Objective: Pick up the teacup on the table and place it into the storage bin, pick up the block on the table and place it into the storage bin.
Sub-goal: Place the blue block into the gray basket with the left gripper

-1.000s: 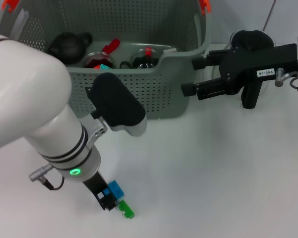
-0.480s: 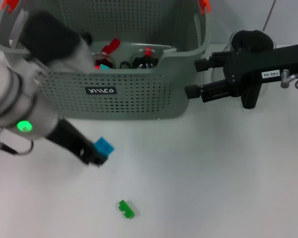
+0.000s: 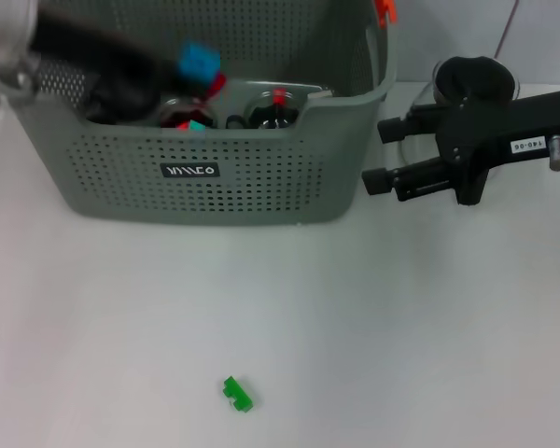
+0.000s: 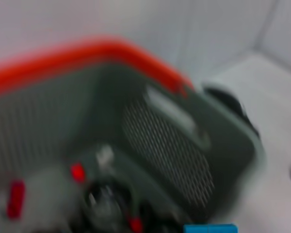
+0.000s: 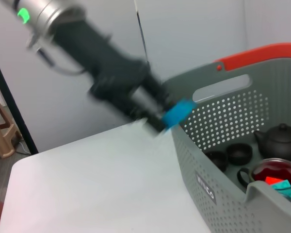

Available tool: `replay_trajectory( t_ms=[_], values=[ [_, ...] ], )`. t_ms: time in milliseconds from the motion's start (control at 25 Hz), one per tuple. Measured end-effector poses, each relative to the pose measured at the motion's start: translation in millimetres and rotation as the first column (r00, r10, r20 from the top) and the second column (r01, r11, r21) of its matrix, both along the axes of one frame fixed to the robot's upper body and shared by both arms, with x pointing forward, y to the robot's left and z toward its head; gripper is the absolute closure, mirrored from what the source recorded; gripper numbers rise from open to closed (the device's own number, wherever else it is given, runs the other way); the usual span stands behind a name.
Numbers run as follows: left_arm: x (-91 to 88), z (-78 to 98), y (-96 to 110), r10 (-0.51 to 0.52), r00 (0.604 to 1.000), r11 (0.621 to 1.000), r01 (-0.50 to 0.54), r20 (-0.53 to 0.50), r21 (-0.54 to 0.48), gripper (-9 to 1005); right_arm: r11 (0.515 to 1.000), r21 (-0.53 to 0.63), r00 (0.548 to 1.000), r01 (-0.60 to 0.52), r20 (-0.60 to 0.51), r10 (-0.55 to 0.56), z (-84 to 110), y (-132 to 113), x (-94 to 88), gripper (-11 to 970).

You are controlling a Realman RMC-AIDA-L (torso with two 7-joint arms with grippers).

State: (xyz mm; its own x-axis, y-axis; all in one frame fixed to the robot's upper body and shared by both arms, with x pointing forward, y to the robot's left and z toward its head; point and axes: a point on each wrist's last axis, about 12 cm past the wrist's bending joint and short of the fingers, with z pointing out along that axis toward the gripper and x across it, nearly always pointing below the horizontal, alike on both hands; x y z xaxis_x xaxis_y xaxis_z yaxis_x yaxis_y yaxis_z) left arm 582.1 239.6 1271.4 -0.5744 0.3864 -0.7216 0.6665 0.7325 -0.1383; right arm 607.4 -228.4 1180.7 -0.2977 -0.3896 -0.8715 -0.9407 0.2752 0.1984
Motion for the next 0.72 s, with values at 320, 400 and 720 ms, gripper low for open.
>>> replay_trajectory(
  t_ms=[320,400,720],
  values=[
    [76.7,-17.1,15,0.129,0.992,0.99,-0.13,-0.007,-0.049,592,1.0,-0.002,0.999,-0.014,-0.03,0.014,-0.9,0,-2.1,31],
    [85.2,-23.2,18,0.152,0.988,0.987,-0.153,-0.017,-0.049,592,1.0,-0.004,0.999,-0.011,-0.039,0.011,-0.7,-1,-2.3,31],
    [93.1,-31.2,24,0.22,0.975,0.973,-0.219,0.016,-0.072,527,1.0,-0.006,0.999,-0.015,-0.048,0.015,0.3,-1,-2.2,32]
  ],
)
